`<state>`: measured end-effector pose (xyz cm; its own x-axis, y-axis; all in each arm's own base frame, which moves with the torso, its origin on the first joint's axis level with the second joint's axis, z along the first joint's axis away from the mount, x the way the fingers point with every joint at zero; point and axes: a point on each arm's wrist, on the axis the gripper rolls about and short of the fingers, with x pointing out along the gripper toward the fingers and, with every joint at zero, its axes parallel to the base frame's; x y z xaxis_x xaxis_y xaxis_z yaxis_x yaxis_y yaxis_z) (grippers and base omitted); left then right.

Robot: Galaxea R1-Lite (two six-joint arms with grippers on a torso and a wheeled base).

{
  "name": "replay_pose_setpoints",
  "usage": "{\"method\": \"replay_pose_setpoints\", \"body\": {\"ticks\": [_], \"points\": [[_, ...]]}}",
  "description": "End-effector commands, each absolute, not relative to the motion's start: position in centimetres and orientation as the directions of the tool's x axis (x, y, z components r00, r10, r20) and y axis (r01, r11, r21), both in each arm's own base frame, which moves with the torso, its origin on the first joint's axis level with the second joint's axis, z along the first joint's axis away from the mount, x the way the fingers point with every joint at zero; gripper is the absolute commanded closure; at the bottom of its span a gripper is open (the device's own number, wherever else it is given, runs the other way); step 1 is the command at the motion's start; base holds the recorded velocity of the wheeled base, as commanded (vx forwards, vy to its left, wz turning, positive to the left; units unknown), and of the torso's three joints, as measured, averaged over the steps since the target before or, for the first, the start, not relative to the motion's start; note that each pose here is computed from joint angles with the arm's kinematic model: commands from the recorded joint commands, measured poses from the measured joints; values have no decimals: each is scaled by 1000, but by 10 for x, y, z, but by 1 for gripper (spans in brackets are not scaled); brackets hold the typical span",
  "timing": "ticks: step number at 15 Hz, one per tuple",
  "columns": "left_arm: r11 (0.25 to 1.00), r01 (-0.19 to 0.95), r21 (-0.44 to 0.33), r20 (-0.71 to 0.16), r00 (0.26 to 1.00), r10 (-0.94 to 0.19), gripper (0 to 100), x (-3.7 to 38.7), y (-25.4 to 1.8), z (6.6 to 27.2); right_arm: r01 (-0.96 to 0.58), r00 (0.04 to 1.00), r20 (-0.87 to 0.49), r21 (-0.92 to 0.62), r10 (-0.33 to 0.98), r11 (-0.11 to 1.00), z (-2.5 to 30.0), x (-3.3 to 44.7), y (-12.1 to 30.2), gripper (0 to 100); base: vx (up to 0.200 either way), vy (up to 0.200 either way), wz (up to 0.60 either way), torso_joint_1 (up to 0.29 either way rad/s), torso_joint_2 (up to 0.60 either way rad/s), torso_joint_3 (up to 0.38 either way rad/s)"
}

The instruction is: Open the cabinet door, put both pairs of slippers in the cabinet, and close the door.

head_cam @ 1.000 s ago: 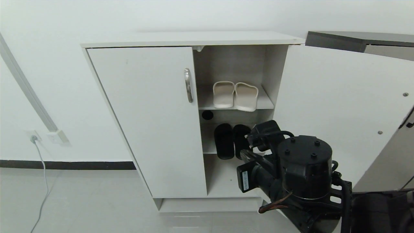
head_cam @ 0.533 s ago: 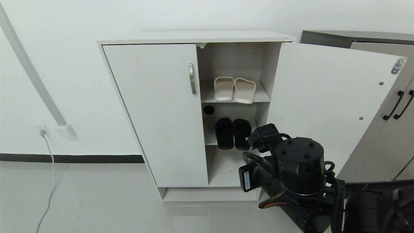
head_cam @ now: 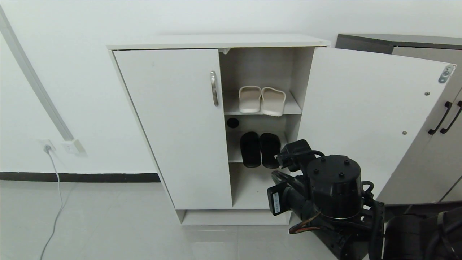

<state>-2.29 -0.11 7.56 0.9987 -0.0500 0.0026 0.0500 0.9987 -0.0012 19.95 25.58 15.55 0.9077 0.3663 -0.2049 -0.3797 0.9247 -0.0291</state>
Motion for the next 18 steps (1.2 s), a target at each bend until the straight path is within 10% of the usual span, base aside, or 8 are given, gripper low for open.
{"method": "replay_pose_setpoints", "body": {"ticks": [1,10,18], "points": [[999,51,-1,2,999,-51,100,-23,-1,76,-379,908,-207,-31,365,925,154,200,256,100,0,0,0,0,0,0],[999,51,-3,2,999,-51,100,-23,-1,76,-376,908,-214,-36,361,926,153,200,255,100,0,0,0,0,0,0],[999,51,-3,2,999,-51,100,-23,-1,76,-376,907,-216,-38,360,926,152,200,254,100,0,0,0,30,-346,-327]]}}
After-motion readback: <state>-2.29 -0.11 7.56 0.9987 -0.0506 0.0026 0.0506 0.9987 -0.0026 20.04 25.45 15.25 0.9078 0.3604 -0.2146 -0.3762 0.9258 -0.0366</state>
